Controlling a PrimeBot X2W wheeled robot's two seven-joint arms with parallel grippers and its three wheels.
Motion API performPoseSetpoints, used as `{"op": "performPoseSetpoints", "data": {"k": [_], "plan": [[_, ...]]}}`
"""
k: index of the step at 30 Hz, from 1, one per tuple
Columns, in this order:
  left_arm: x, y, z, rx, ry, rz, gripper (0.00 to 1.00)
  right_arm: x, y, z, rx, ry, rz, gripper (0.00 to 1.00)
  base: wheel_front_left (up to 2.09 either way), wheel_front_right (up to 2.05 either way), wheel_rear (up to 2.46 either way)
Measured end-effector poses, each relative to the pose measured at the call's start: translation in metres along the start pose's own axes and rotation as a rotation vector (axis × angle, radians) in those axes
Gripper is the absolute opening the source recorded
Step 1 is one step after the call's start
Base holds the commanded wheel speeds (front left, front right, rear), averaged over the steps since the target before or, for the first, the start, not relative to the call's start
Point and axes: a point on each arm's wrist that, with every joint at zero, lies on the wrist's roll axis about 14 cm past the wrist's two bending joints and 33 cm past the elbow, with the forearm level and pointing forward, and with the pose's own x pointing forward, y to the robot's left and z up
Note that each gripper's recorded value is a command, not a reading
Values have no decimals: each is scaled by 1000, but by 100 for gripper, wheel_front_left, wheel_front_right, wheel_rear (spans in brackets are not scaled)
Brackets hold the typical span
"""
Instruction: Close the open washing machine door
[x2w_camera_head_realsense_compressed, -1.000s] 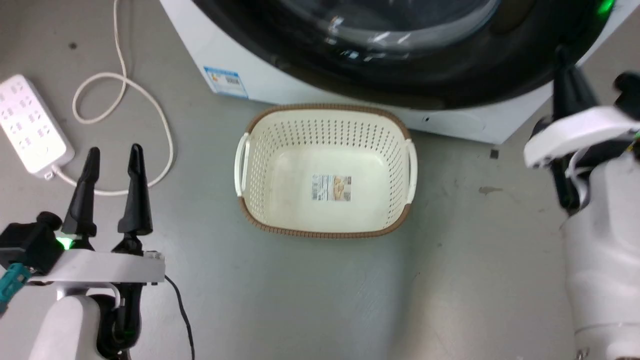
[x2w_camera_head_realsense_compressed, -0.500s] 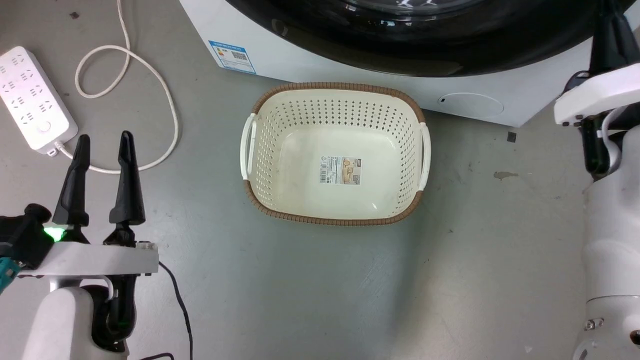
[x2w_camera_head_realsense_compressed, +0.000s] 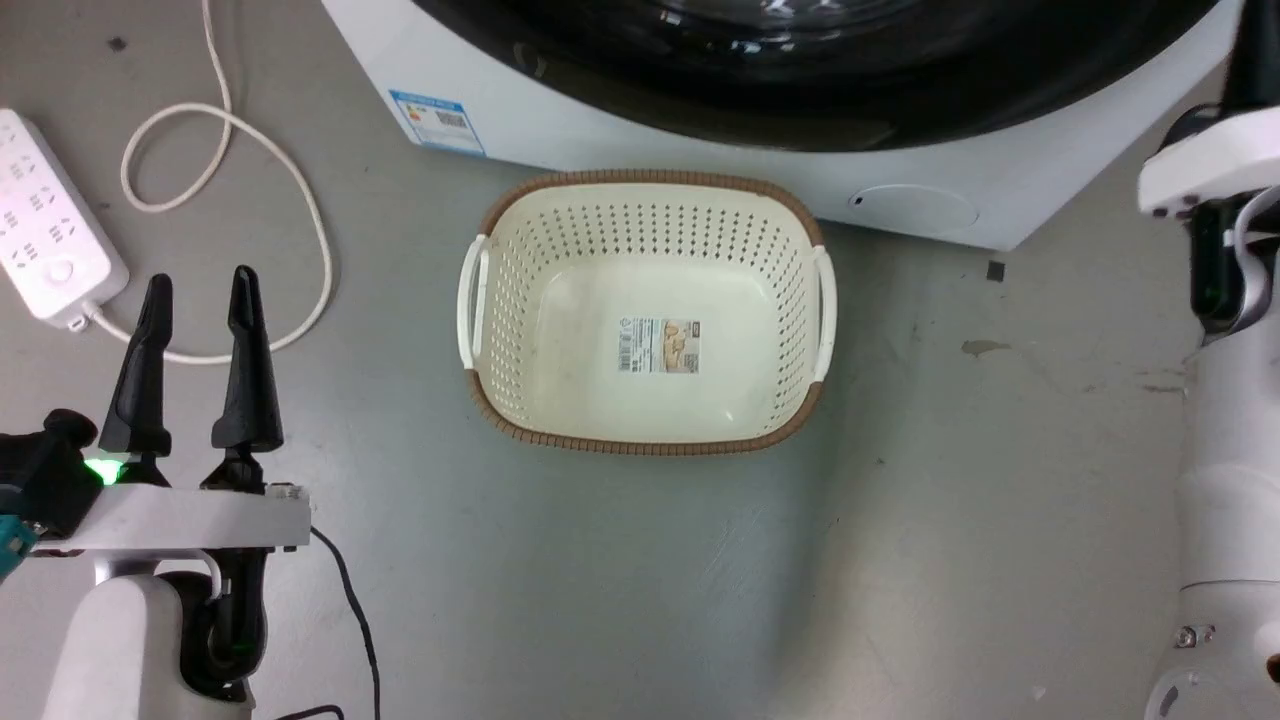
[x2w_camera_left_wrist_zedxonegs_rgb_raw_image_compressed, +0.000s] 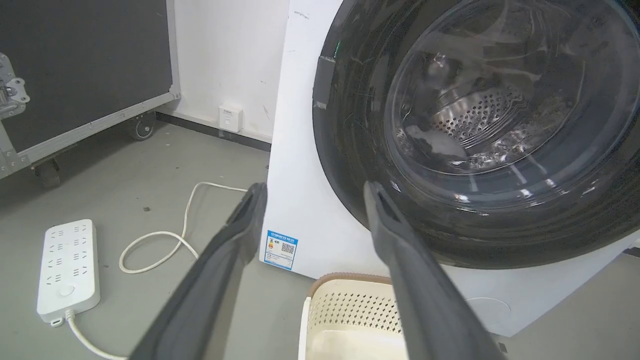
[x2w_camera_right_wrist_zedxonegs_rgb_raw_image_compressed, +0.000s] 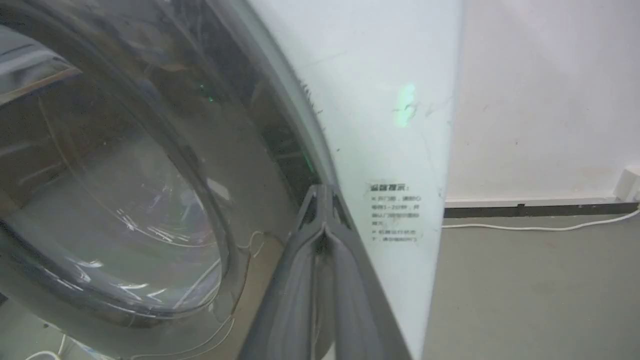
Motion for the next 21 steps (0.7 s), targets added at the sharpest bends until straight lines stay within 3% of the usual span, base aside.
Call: {"op": "performPoseSetpoints", "data": {"k": [5,10,21], "plan": [[0,-9,13,-7,-35,-15,100,-12,-9,48,9,-119,-12,0,0,0,0],[-7,-20,27,-4,-63,-39,100,-47,-23,66,-4,-152,-25,0,0,0,0],[-34,-52,51,0,-108,-93,100,-155,-23,67,-72,-108,40,0,0,0,0]]}}
